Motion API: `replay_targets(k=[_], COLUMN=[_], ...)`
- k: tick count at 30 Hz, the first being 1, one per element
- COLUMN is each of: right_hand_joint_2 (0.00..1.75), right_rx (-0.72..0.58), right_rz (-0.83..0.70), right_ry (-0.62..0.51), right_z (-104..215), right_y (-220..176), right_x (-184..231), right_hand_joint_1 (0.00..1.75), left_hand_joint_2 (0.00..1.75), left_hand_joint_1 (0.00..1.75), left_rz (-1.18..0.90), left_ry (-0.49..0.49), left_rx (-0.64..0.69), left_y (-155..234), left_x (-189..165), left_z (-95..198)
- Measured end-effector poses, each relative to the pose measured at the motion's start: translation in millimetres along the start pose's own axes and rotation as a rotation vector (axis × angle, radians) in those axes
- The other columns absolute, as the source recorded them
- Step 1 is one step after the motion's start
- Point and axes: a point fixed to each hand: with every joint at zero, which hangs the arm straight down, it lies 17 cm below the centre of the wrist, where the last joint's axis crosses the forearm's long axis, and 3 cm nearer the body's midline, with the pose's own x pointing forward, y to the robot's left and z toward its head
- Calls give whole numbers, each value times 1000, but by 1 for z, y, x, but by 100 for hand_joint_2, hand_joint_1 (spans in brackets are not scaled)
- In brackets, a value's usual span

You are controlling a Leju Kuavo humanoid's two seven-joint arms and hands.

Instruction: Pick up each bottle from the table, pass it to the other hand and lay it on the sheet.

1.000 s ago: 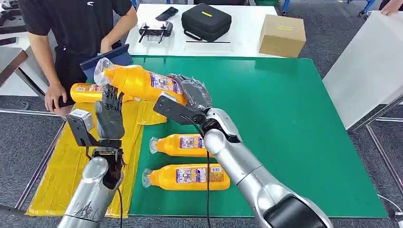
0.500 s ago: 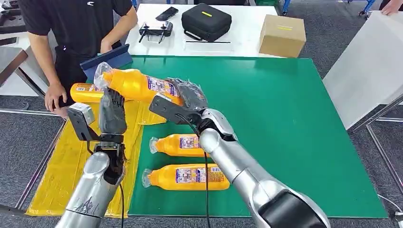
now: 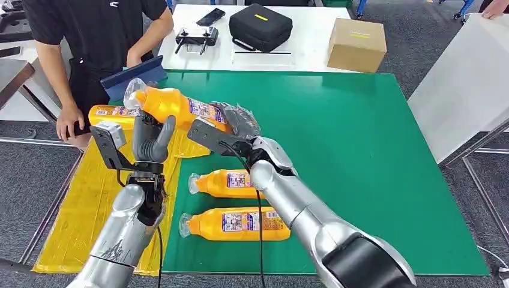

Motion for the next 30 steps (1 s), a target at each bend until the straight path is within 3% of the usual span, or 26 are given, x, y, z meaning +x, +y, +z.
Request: replay_targets(k=[18,30], right_hand_joint_2=[175,175], right_rx=[-4,-13], right_rz=[-1,-16], right_ry=[11,9], right_z=[0,-1], right_y=[1,1], right_x=[-5,-2], right_hand_joint_1=[175,175], left_hand_joint_2=[175,175], left_hand_joint_1=[0,0], left_rz=[58,356], left_ry=[23,160], left_rx=[-10,-94], left_y=[-6,-30], left_x=[-6,-25], left_z=[-3,-1])
